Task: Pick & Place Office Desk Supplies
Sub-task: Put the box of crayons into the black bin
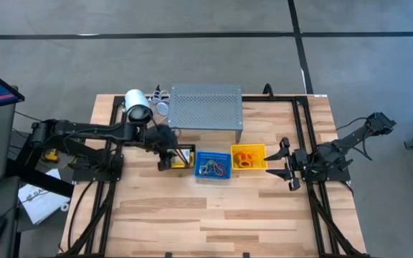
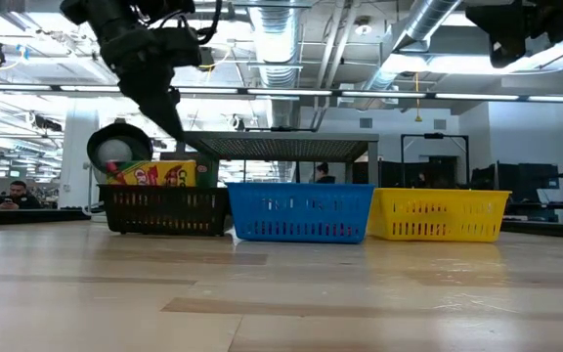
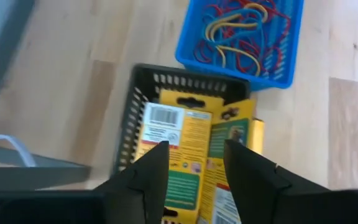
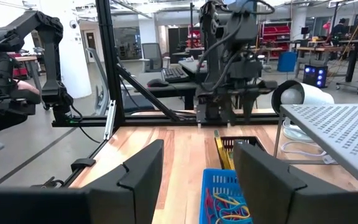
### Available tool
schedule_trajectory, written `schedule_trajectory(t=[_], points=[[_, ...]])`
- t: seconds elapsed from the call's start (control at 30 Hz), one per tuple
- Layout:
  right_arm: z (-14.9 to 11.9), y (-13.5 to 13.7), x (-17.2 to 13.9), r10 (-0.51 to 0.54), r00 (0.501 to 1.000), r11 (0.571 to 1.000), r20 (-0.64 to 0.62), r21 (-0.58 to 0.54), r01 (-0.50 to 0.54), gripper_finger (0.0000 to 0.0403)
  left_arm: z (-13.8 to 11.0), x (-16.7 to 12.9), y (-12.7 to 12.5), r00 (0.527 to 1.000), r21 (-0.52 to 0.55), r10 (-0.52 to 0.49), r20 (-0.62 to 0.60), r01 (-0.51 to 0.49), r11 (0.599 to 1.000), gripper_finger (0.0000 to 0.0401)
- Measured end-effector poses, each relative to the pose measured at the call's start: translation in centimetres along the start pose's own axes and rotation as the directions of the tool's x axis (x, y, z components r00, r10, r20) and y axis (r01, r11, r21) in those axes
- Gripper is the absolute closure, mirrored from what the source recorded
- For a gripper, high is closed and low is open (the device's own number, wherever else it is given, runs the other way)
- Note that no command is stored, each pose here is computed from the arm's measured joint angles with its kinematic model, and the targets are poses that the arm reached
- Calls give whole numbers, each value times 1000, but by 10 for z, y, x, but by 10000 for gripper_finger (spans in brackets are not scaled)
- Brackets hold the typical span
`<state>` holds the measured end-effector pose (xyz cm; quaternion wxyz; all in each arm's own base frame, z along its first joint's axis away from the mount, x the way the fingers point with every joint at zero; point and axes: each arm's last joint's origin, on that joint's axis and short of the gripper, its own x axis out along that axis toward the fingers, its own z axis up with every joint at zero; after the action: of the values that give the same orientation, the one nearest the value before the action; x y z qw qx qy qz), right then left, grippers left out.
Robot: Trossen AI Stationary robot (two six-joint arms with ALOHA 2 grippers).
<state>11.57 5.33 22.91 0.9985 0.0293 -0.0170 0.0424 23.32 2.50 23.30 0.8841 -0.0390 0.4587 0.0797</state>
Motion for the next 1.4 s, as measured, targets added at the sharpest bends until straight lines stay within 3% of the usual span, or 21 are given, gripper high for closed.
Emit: schedule_trajectory(t=[0.13, 0.47, 0.6, 0.93, 1.4], points=[[0, 0, 0, 0, 1000, 1000, -2, 12, 0, 214, 2, -1, 3, 1000, -11, 1, 5, -1, 1000, 238], [-2, 0, 0, 0, 1000, 1000, -16, 6, 0, 214, -3, -4, -11, 982, -59, -182, -48, 179, 982, 231], [-2, 0, 0, -1, 1000, 1000, -22, 3, 1, 214, -6, -7, -17, 976, -42, -208, -67, 206, 978, 264], [-2, 0, 0, -1, 1000, 1000, -22, 4, 1, 214, -9, -27, -39, 955, -13, -295, -16, 295, 955, 392], [-2, 0, 0, -1, 1000, 1000, -21, 13, 1, 214, -12, 17, -52, 948, -33, -268, -171, 267, 963, 399]])
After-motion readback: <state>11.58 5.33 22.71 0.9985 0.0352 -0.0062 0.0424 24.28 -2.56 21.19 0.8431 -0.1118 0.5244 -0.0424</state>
